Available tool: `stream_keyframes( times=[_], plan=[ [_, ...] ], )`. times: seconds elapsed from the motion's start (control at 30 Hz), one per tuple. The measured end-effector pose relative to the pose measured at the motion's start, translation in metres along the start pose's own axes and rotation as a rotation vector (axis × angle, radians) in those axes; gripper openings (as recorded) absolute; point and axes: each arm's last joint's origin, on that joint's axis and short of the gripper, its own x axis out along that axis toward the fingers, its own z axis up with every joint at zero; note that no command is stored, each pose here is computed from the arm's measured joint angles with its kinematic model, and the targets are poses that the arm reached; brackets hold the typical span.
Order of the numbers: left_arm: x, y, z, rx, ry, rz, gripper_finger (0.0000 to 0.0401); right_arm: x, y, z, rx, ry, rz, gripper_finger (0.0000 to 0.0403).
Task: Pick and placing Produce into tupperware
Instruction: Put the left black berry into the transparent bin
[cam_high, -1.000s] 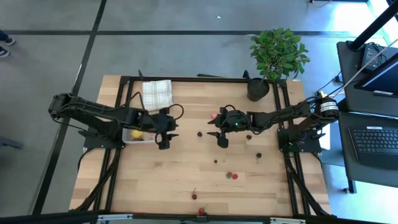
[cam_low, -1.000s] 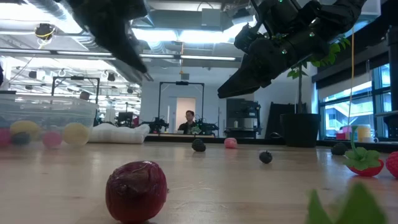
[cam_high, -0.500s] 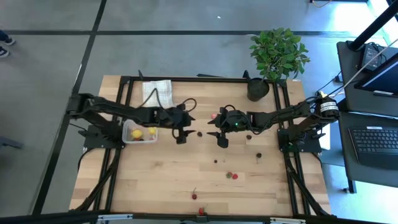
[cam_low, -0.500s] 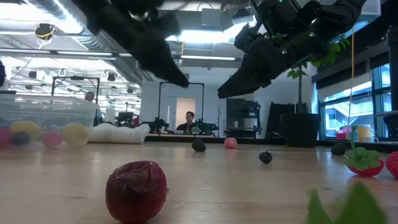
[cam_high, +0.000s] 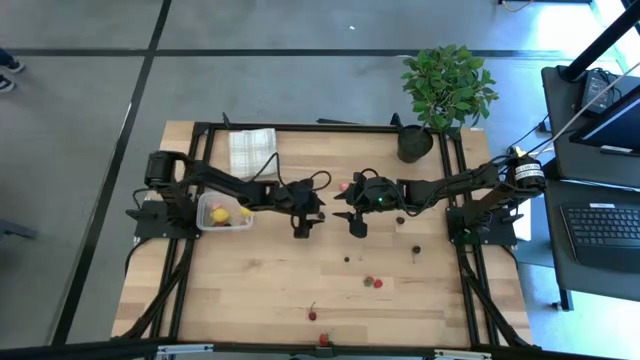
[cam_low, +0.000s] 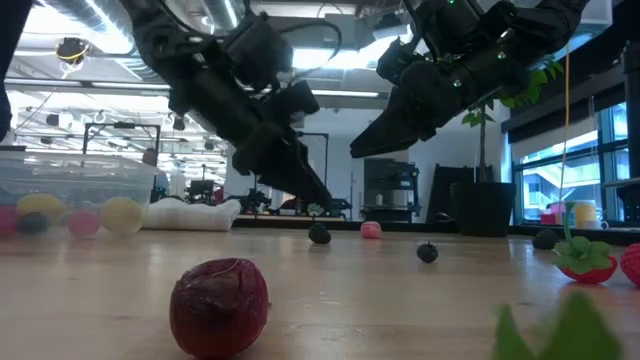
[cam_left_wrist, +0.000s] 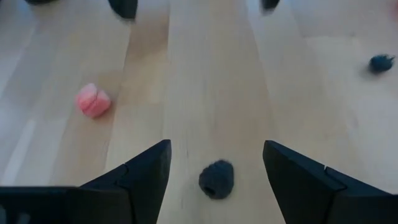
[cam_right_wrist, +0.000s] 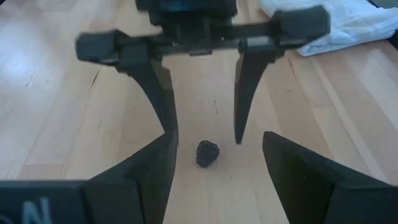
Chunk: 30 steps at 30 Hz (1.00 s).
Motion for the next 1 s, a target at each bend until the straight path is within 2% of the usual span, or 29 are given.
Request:
stream_keyframes(
  times=[0.3, 0.63, 0.87, 1.0],
  plan=[
    [0.019, -0.002, -0.015, -0.035, 0.033, -0.002, 0.0249, 0.0, 0.0, 0.0, -0.001, 0.0, 0.0, 0.024],
    [0.024, -0.003, -0.021, -0.055, 0.053, -0.004, 0.0221, -0.001, 0.0, 0.003, -0.002, -0.022, -0.002, 0.024],
    [0.024, -0.003, -0.021, -0.057, 0.052, 0.0, 0.0198, -0.015, -0.004, 0.011, -0.019, -0.031, -0.049, 0.024],
    [0.024, -0.003, -0.021, -0.057, 0.05, 0.001, 0.0187, -0.032, -0.008, 0.003, -0.006, -0.053, -0.064, 0.024]
  ],
)
